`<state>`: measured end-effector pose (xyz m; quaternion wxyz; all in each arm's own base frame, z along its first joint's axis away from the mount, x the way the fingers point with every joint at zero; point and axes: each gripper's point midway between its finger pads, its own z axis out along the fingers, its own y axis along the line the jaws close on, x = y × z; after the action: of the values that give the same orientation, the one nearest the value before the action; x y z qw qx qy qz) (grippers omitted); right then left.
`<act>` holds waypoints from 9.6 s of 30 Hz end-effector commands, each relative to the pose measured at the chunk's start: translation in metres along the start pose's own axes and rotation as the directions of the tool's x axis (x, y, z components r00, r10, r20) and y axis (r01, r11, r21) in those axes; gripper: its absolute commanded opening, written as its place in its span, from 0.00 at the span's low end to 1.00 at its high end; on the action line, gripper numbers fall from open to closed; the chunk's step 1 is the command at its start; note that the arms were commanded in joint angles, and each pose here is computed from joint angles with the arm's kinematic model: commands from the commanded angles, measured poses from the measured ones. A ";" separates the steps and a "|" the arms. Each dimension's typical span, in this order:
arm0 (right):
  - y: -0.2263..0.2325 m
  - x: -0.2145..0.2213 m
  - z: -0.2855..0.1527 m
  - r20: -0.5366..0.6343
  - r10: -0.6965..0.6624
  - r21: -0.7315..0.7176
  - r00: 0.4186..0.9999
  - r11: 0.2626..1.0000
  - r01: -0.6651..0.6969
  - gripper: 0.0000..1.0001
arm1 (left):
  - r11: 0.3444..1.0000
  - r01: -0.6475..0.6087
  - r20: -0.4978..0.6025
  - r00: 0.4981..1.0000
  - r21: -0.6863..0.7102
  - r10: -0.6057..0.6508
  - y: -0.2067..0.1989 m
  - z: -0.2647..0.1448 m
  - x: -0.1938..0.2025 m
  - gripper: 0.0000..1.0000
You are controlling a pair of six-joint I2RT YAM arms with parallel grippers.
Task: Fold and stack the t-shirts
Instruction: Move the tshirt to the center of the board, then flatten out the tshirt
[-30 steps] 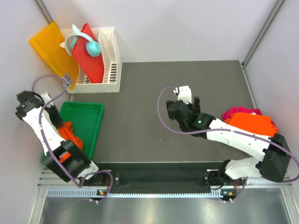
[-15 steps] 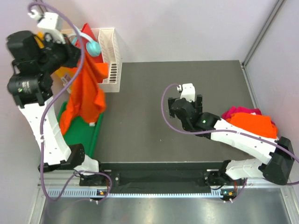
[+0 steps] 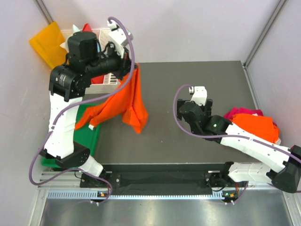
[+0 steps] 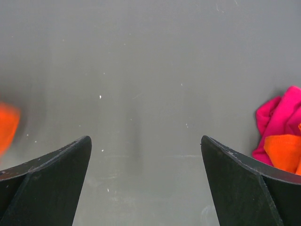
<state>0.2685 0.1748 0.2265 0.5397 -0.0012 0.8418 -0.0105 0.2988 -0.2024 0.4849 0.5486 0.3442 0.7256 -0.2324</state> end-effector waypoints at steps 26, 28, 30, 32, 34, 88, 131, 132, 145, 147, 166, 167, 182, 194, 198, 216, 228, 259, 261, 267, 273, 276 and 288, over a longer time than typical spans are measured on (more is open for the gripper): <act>0.106 0.081 -0.057 -0.083 -0.211 -0.138 0.974 0.970 0.199 0.98 | 0.997 0.039 -0.163 0.985 -0.074 -0.050 0.029 0.176 0.115 0.00; 0.118 0.092 -0.058 -0.105 -0.204 -0.162 0.973 0.969 0.185 0.95 | 0.992 0.051 -0.153 0.986 -0.114 -0.068 0.043 0.183 0.114 0.00; 0.128 0.105 -0.056 -0.124 -0.226 -0.180 0.966 0.963 0.202 0.93 | 0.986 0.063 -0.129 0.988 -0.155 -0.084 0.061 0.191 0.103 0.00; 0.143 0.112 -0.053 -0.126 -0.233 -0.199 0.964 0.958 0.206 0.88 | 0.983 0.068 -0.089 0.992 -0.171 -0.084 0.072 0.190 0.081 0.00; 0.155 0.114 -0.051 -0.117 -0.243 -0.217 0.963 0.952 0.214 0.84 | 0.985 0.063 -0.096 0.992 -0.161 -0.079 0.074 0.200 0.081 0.00; 0.229 0.106 0.124 -0.200 -0.212 -0.151 0.957 0.971 0.183 0.50 | 0.984 0.042 -0.147 0.987 -0.171 -0.067 0.066 0.174 0.102 0.00; -0.045 -0.106 -0.012 0.124 0.053 0.218 0.991 0.973 -0.079 0.00 | 0.952 0.175 -0.280 0.928 -0.251 -0.245 0.065 0.101 0.194 0.99; -0.044 -0.105 -0.010 0.119 0.047 0.220 0.992 0.973 -0.073 0.00 | 0.952 0.184 -0.276 0.928 -0.244 -0.250 0.061 0.096 0.194 0.99; -0.052 -0.083 -0.005 0.085 0.046 0.210 0.995 0.976 -0.063 0.00 | 0.960 0.239 -0.518 0.809 -0.144 -0.279 0.017 0.076 0.284 0.95; -0.051 -0.075 -0.003 0.064 0.041 0.202 0.997 0.978 -0.053 0.00 | 0.956 0.237 -0.550 0.782 -0.172 -0.293 0.019 0.076 0.299 0.93; 0.127 0.002 -0.018 -0.054 -0.096 -0.244 0.994 0.966 0.080 0.00 | 0.941 0.325 -0.444 0.832 -0.095 -0.333 0.009 0.101 0.252 0.88; 0.133 0.000 -0.017 -0.048 -0.110 -0.254 0.993 0.963 0.094 0.00 | 0.940 0.324 -0.448 0.828 -0.107 -0.337 0.010 0.101 0.255 0.88; 0.185 0.006 -0.001 -0.064 -0.201 -0.333 0.977 0.928 0.169 0.00 | 0.909 0.393 -0.473 0.781 -0.135 -0.408 0.015 0.129 0.271 0.89; 0.088 -0.060 -0.007 0.022 -0.042 -0.122 0.999 0.992 0.044 0.61 | 0.905 0.393 -0.452 0.785 -0.164 -0.423 0.020 0.129 0.265 0.89; 0.059 -0.069 -0.011 0.048 -0.011 -0.067 0.999 0.998 0.015 0.61 | 0.921 0.367 -0.458 0.802 -0.131 -0.384 0.007 0.125 0.263 0.88; 0.038 0.000 -0.001 -0.083 0.043 -0.031 0.996 0.998 -0.046 0.59 | 0.929 0.140 -0.698 0.624 -0.342 -0.351 0.033 0.080 0.340 0.90; 0.043 0.011 0.000 -0.107 0.045 -0.026 0.993 0.998 -0.048 0.58 | 0.872 0.267 -0.708 0.510 -0.410 -0.489 0.050 0.099 0.384 0.77; 0.045 0.034 -0.005 -0.162 0.024 -0.040 0.986 0.999 -0.031 0.51 | 0.858 0.295 -0.720 0.467 -0.420 -0.513 0.068 0.130 0.420 0.00; 0.049 0.045 -0.008 -0.190 0.017 -0.065 0.982 0.997 -0.030 0.51 | 0.859 0.316 -0.711 0.482 -0.403 -0.512 0.064 0.127 0.406 0.00; 0.063 0.085 -0.017 -0.270 0.018 -0.133 0.963 0.990 -0.056 0.53 | 0.869 0.391 -0.657 0.575 -0.302 -0.487 0.046 0.116 0.345 0.00; 0.095 0.134 -0.030 -0.354 -0.087 -0.259 0.931 0.966 -0.008 0.57 | 0.911 0.391 -0.569 0.723 -0.131 -0.392 0.029 0.104 0.262 0.00; 0.115 0.150 -0.038 -0.369 -0.159 -0.309 0.916 0.950 0.040 0.56 | 0.925 0.373 -0.507 0.785 -0.072 -0.356 0.021 0.100 0.228 0.00; 0.158 0.204 -0.020 -0.467 -0.218 -0.305 0.857 0.949 0.075 0.54 | 0.939 0.340 -0.433 0.855 0.048 -0.287 -0.005 0.076 0.180 0.00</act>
<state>0.1576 0.3053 0.0414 0.2956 -0.1670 0.9400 0.0331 0.3334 -0.2139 0.2647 0.2947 0.2679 0.8789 -0.2625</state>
